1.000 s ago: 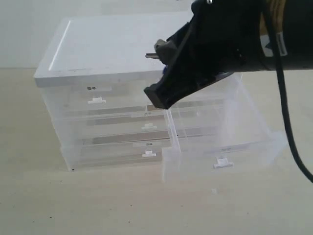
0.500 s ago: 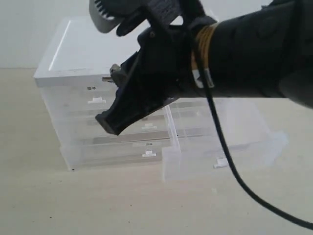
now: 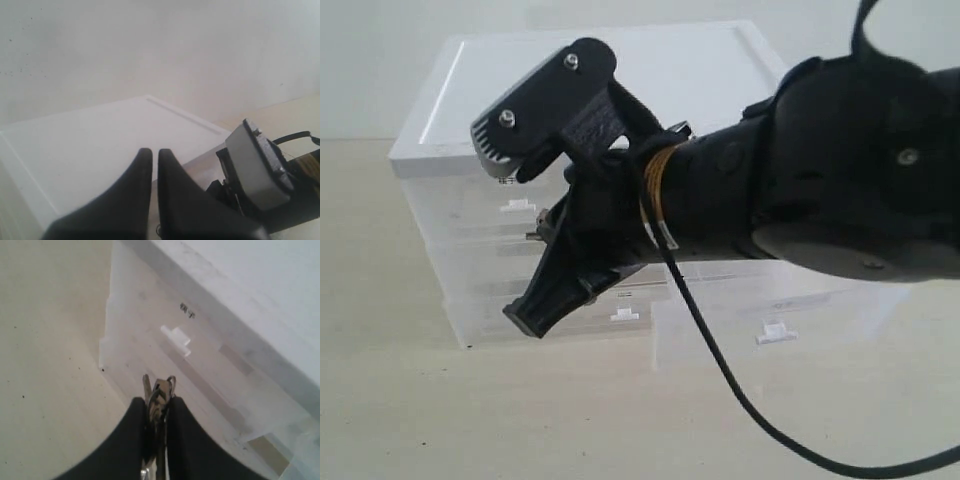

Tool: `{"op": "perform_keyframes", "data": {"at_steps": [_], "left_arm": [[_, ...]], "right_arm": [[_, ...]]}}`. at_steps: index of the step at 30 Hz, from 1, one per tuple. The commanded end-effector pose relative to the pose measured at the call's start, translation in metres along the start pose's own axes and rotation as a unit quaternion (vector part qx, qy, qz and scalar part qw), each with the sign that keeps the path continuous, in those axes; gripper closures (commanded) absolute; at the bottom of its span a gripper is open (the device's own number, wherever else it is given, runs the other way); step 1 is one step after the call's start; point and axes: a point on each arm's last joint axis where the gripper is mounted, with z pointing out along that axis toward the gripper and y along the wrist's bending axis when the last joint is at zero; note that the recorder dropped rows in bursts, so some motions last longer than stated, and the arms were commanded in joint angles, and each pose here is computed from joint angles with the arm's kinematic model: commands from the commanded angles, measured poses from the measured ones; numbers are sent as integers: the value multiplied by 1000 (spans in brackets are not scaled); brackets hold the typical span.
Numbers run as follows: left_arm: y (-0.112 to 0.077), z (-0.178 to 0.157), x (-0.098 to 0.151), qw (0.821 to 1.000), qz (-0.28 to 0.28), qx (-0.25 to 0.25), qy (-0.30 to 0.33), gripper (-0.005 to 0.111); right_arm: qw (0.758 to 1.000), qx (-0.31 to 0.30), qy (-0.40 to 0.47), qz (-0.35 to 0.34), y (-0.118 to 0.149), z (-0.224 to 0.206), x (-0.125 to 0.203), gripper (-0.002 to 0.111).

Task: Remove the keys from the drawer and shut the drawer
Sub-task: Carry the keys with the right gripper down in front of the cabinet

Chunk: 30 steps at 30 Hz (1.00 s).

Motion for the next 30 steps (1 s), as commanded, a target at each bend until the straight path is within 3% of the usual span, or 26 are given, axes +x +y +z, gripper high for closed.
{"op": "perform_keyframes", "data": {"at_steps": [1, 22, 30], "left_arm": [[-2, -1, 1, 1000, -11, 10, -2, 102], [-4, -1, 1, 1000, -11, 21, 1, 102], [-4, -1, 1, 1000, -11, 21, 1, 102]], "right_arm": [[1000, -1, 14, 1, 2, 9, 5, 108], [998, 18, 65, -5, -1, 14, 16, 108], [997, 0, 70, -28, 7, 38, 26, 108]]}}
